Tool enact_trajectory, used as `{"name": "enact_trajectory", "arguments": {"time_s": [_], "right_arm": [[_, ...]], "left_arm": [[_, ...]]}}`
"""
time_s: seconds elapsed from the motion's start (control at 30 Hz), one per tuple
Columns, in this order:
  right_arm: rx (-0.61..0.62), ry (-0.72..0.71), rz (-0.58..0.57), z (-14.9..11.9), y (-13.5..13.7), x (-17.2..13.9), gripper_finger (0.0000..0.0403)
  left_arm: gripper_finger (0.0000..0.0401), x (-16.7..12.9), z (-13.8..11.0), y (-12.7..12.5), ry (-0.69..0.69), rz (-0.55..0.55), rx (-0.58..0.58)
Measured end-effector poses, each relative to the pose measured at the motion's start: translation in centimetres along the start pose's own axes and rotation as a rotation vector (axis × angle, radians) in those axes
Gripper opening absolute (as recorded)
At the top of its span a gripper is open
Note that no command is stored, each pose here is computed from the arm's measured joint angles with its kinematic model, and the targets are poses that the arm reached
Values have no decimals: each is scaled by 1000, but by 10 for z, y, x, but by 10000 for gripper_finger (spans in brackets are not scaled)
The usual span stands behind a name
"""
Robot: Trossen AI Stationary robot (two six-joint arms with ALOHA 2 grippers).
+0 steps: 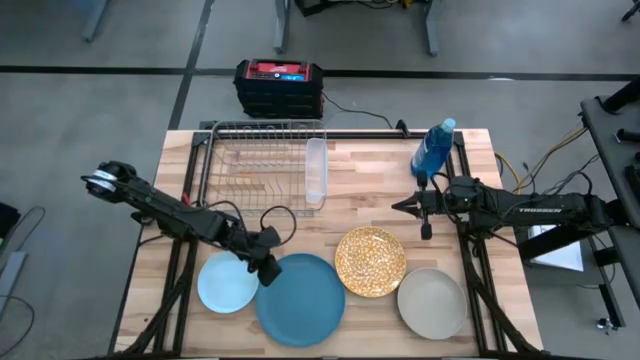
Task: Sort dishes
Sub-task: Put the blue plate in the dish rack
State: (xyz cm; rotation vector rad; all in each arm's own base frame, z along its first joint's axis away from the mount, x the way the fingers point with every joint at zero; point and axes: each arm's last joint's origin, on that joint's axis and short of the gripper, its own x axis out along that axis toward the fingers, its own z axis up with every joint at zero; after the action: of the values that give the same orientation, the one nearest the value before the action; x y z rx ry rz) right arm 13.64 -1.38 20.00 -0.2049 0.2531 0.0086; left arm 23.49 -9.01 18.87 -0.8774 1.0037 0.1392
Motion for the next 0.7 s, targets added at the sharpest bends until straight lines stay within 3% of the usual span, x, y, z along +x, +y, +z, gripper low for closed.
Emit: {"name": "enact_trajectory", "arguments": {"time_s": [0.33,0.57,0.7], "right_arm": [[-4,3,1,0,0,0,2],[-4,7,2,-1,0,0,2],[-4,7,2,-1,0,0,2]], "left_arm": [[0,26,-3,-7,54,84,178],[0,37,1,-15,186,342,245],[0,43,3,-23,215,411,278]]}}
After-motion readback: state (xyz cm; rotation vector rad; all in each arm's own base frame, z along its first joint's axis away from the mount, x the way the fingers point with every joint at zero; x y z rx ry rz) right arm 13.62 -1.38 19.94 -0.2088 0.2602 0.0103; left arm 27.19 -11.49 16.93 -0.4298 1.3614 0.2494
